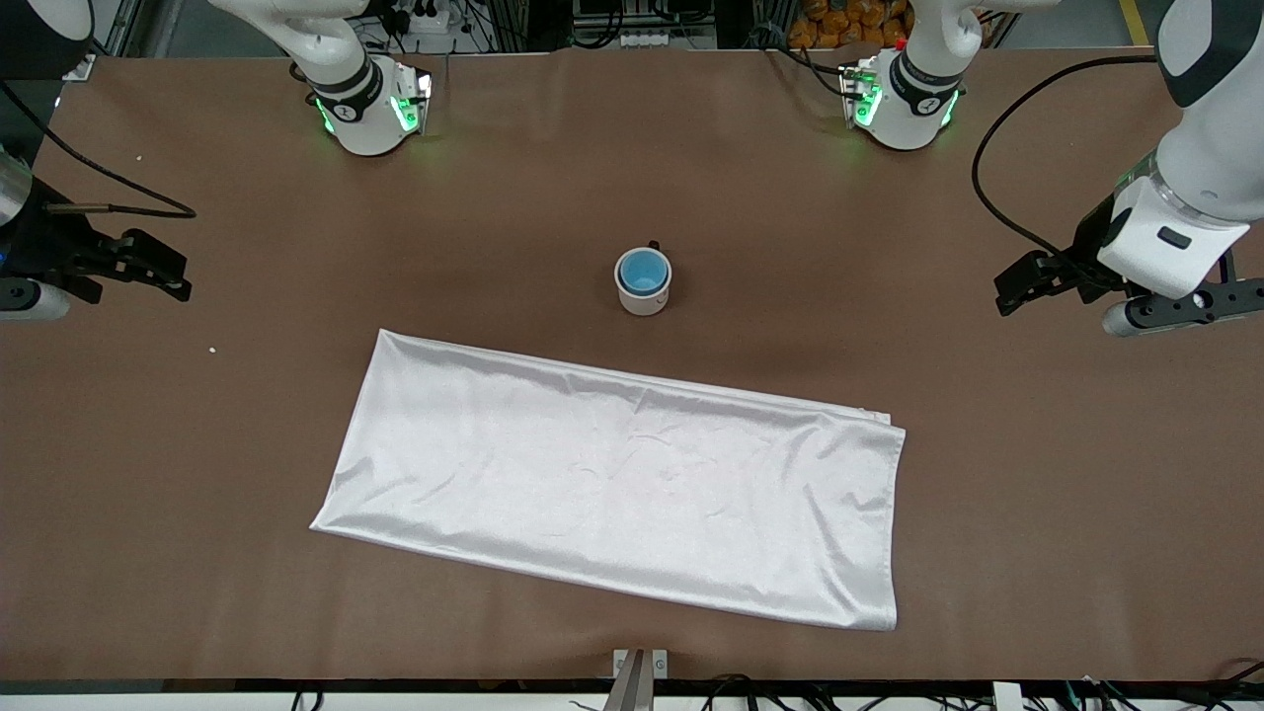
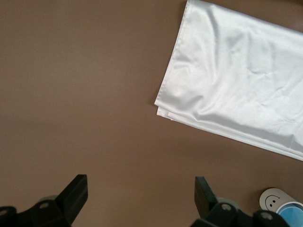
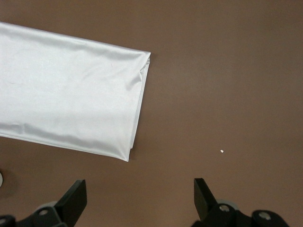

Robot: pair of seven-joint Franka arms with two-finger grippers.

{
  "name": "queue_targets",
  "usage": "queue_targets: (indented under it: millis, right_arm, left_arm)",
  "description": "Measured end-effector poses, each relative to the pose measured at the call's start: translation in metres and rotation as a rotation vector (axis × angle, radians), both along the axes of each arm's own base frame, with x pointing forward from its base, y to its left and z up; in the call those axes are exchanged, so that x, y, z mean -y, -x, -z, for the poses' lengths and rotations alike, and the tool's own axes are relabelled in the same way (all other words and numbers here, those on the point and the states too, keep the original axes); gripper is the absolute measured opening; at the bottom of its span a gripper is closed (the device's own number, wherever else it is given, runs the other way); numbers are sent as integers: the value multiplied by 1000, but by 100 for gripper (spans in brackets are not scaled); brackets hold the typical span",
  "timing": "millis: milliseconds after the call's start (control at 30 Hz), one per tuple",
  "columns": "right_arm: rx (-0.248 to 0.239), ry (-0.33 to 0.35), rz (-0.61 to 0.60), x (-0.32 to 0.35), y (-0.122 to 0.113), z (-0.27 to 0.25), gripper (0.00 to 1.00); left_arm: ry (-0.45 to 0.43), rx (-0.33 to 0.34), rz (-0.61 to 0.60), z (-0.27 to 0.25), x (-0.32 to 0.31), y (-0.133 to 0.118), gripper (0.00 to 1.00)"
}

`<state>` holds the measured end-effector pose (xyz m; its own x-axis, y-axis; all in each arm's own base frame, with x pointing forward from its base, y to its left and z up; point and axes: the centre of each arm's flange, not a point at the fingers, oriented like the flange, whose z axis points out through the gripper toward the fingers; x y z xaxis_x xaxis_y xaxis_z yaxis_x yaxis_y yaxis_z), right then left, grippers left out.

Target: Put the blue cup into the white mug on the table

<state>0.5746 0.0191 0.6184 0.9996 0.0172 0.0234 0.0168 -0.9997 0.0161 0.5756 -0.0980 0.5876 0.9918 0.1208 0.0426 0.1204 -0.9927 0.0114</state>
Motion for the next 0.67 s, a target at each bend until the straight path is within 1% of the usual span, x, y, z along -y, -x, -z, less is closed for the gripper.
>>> queue_targets:
  millis: [367, 667]
  right_arm:
    - [9, -1, 2, 1, 0, -4, 100]
    - [3, -1, 8, 4, 0, -4, 100]
  left_arm:
    - [-2, 6, 80, -2, 2, -1, 100]
    - [-3, 5, 98, -2, 2, -2, 100]
